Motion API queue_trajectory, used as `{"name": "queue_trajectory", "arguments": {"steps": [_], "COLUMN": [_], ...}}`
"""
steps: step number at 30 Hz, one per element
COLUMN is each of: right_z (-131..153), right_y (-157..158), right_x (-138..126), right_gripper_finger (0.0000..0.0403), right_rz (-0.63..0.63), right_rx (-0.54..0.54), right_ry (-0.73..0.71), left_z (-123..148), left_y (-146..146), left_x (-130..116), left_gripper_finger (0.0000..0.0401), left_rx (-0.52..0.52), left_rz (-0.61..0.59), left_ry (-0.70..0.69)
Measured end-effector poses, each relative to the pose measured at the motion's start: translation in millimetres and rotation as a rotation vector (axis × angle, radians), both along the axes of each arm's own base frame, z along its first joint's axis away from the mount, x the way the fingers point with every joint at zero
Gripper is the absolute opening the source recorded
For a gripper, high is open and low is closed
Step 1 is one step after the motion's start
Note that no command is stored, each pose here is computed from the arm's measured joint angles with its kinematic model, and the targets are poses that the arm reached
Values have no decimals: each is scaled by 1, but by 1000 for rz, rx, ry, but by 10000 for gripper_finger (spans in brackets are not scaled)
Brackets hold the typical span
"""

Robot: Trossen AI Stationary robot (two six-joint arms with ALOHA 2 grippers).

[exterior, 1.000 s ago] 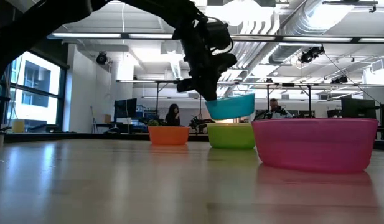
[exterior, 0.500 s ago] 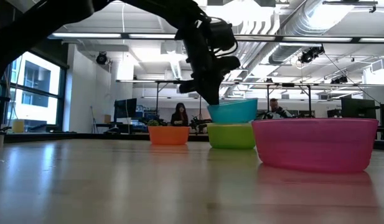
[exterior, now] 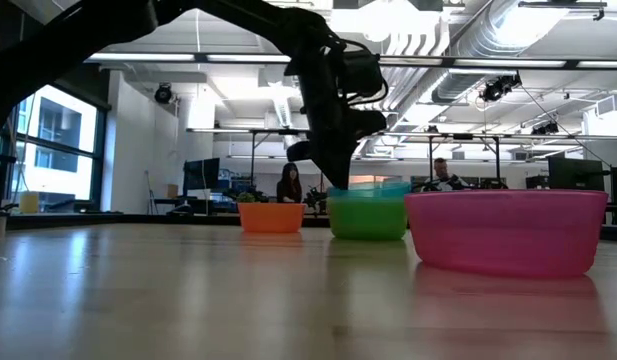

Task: Nest bowls inside each other
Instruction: Stack the blue bowl on top of the yellow bowl

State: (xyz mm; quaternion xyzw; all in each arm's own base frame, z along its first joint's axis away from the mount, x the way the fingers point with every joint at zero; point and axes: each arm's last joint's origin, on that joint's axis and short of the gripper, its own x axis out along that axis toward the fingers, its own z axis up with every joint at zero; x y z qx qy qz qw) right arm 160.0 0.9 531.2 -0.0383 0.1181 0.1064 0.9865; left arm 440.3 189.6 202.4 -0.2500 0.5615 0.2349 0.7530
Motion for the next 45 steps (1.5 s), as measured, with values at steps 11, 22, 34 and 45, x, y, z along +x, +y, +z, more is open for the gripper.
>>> {"name": "queue_trajectory", "arguments": {"steps": [11, 22, 34, 45], "right_z": [0, 0, 0, -2], "right_y": [0, 0, 0, 0], "right_x": [0, 0, 0, 0], "right_gripper_finger": [99, 99, 99, 99], "right_rz": [3, 0, 0, 0], "right_rx": [-11, -1, 0, 1], "right_ry": [-3, 0, 5, 16], "left_z": [-2, -3, -11, -11], "left_y": [-2, -8, -13, -18], "left_x": [-8, -5, -2, -2], "left_gripper_finger": [0, 0, 0, 32], "left_rx": [-55, -101, -153, -170], "left_rz": [-46, -96, -123, -194], "left_ry": [67, 45, 56, 53]}}
